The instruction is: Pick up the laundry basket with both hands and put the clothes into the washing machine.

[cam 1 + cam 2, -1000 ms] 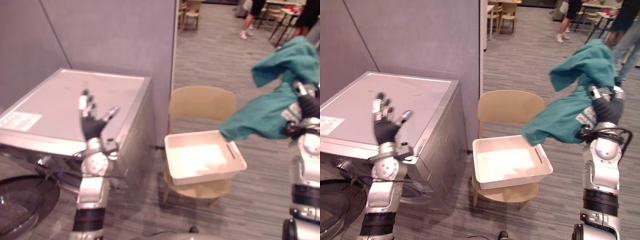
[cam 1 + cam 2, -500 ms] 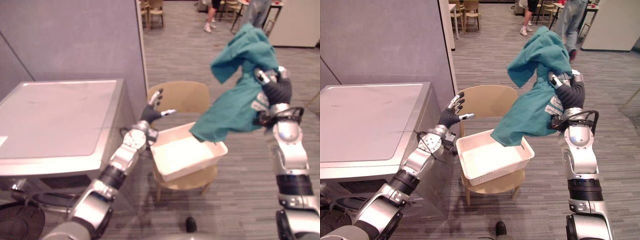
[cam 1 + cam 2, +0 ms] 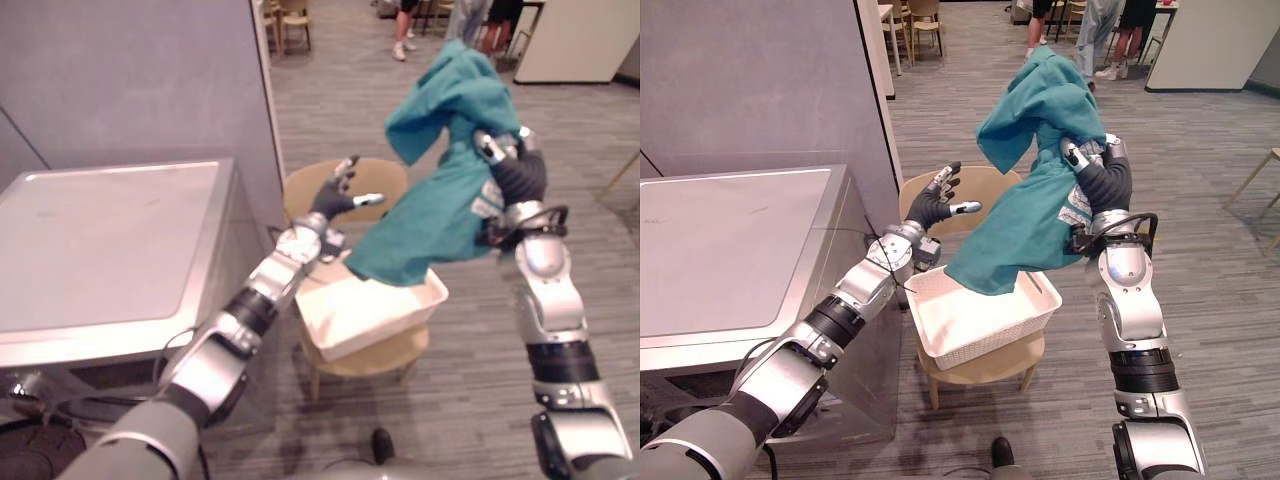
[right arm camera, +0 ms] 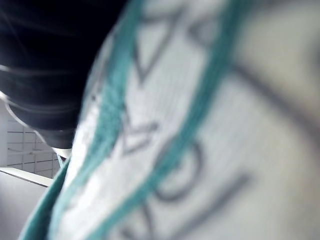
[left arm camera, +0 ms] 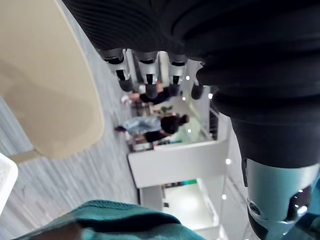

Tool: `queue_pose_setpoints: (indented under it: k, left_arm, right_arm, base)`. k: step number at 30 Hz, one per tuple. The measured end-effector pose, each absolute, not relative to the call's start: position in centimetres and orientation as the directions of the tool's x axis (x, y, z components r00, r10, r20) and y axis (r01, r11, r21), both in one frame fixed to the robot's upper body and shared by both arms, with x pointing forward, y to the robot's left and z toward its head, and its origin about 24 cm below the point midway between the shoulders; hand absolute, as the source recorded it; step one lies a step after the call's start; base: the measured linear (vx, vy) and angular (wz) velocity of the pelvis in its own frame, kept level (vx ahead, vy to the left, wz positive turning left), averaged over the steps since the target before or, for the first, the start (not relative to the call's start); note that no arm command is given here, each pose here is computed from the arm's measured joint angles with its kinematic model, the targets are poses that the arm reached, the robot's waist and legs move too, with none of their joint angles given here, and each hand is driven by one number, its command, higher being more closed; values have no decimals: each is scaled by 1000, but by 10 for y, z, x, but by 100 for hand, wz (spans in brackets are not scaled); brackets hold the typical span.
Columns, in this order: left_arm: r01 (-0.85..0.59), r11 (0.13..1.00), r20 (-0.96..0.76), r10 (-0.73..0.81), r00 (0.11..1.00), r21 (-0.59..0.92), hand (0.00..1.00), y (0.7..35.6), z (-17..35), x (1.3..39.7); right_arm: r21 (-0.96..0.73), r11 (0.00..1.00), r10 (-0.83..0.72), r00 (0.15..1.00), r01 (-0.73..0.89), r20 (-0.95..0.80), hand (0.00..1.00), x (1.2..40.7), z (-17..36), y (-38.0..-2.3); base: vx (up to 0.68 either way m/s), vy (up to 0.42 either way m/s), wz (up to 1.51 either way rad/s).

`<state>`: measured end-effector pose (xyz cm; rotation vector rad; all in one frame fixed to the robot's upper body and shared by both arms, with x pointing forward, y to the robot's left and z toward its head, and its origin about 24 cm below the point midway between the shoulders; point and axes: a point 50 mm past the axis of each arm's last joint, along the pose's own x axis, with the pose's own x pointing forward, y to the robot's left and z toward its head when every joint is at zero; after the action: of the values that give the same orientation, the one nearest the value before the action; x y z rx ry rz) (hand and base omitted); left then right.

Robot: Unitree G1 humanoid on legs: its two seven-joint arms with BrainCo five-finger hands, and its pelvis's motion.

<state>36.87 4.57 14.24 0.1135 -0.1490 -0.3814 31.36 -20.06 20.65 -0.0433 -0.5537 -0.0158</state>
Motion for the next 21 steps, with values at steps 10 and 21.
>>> queue_pose_setpoints:
  k: [10, 21]
  left_arm:
    - [407, 907, 124, -418, 900, 107, 0, 28, 149, 368]
    - [511, 860, 119, -509, 853, 15, 0, 13, 153, 359]
  right_arm:
    - [-46, 999, 27, 848, -3, 530, 100, 315, 209, -192]
    - [-58, 998, 47, 841, -19, 539, 100, 314, 211, -191]
  base:
    - [0, -2, 0]
    - [0, 0, 1]
